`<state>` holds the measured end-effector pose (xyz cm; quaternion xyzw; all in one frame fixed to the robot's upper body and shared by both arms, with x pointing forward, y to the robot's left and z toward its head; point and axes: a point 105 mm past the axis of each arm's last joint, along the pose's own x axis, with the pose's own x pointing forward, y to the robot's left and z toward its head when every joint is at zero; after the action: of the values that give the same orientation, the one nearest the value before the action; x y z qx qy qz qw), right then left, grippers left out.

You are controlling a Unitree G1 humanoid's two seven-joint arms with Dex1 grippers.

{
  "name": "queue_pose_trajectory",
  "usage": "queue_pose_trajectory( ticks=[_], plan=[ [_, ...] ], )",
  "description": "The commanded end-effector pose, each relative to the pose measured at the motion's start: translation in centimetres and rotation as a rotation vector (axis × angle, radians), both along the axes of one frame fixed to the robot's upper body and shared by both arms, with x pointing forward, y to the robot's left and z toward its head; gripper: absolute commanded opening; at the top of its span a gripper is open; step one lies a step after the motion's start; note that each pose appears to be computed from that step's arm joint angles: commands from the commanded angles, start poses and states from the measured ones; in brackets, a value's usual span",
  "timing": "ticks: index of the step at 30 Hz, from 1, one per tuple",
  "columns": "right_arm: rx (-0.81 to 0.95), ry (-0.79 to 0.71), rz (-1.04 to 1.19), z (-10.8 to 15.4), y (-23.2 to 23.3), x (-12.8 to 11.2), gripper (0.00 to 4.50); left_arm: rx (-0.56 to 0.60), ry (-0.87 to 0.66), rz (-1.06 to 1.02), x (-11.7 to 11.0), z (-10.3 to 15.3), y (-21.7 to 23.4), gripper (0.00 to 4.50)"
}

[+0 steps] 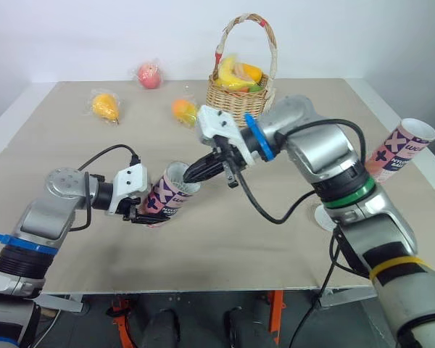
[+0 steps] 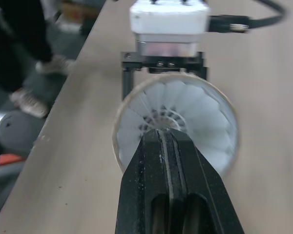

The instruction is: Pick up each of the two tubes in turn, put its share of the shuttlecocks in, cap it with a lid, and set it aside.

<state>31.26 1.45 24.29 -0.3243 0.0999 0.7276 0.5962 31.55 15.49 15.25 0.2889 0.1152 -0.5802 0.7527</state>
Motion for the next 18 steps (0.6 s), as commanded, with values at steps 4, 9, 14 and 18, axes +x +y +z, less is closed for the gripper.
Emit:
queue_pose_trajectory(
  ticks=[4,9,14,18],
  plan=[
    [-0.130,-0.045,0.081,-1.4,2.0,0.1,0.05,-0.005,-0.010,0.013,0.3,0.1,0.0,3.30],
    [-0.171,-0.023,0.090,-3.6,4.8,0.2,0.05,-0.010,-0.012,0.026,0.2,0.1,0.1,3.30],
    [-0.147,0.008,0.073,-4.2,6.5,0.1,0.05,-0.012,-0.014,0.037,0.1,0.0,0.2,3.30],
    [-0.139,0.018,0.053,-4.2,6.4,0.4,0.05,-0.014,-0.012,0.042,0.0,-0.1,0.4,3.30]
  ],
)
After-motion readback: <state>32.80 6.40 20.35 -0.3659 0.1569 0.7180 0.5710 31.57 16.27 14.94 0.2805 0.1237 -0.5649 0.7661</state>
